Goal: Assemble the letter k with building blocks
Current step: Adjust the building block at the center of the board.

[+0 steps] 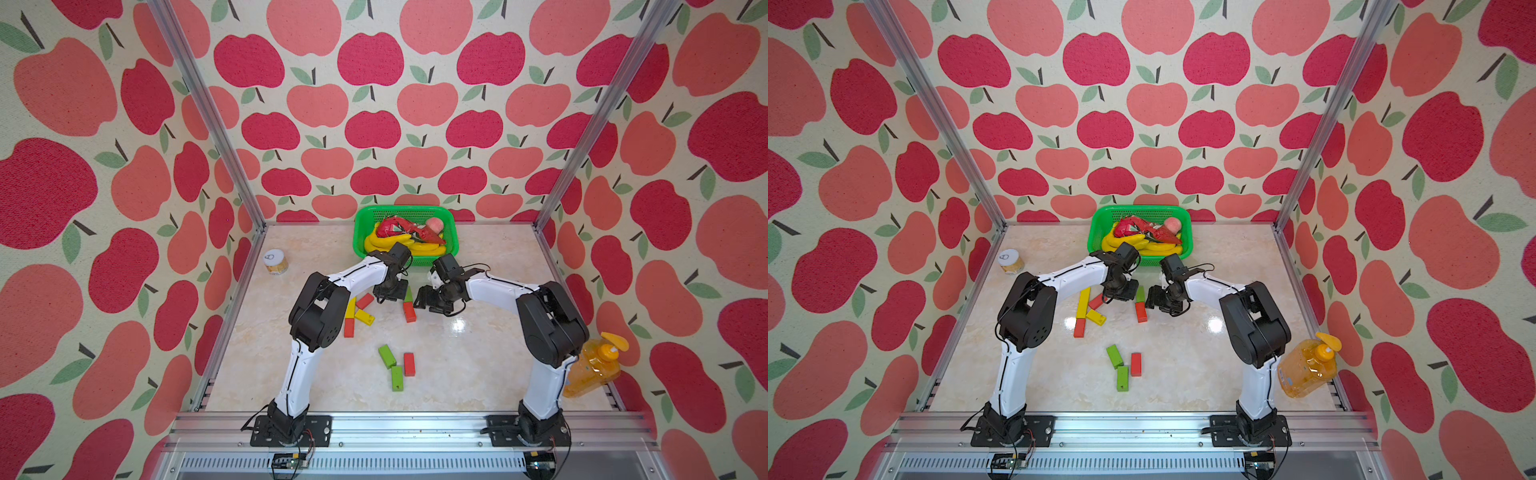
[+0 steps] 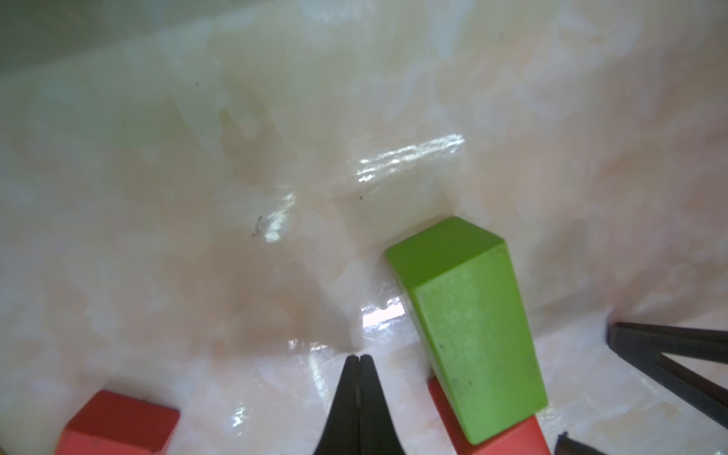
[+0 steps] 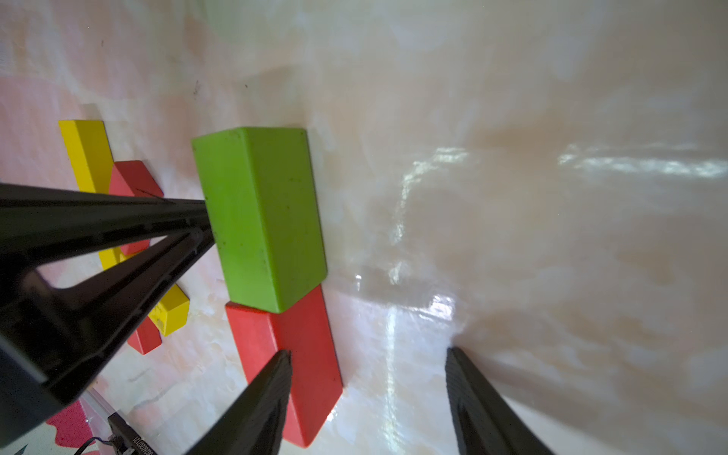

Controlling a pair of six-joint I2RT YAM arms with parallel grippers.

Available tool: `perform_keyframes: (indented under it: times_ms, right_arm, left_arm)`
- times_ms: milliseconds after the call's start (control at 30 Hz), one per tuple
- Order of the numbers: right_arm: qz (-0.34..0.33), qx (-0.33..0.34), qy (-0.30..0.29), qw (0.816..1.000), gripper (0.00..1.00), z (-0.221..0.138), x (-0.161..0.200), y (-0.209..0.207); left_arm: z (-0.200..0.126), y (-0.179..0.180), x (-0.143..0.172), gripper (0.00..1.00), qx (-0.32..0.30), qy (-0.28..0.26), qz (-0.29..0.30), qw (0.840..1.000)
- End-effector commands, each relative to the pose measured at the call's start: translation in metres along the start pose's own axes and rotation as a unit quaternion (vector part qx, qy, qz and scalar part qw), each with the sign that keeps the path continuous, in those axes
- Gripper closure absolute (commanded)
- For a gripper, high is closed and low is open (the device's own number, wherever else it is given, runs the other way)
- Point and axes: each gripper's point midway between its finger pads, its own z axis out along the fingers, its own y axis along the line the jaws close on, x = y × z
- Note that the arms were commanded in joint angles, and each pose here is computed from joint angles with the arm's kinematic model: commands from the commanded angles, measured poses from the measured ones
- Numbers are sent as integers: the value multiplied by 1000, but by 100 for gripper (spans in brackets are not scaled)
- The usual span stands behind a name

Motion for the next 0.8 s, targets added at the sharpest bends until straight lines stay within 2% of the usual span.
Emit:
perform_keyframes:
  times_ms: [0, 300, 767]
  right_arm:
    - [32, 62, 63, 996, 34, 11, 36, -33]
    - [37, 85, 63, 994, 34, 3, 47, -47]
    - [45, 74, 65, 994, 34, 6, 46, -50]
  left_arm:
    - [7, -4, -6, 100, 10, -1, -9, 1000]
    - [7, -11, -9, 100, 19, -6, -6, 1000]
    - [8, -17, -13, 100, 25, -9, 2, 1000]
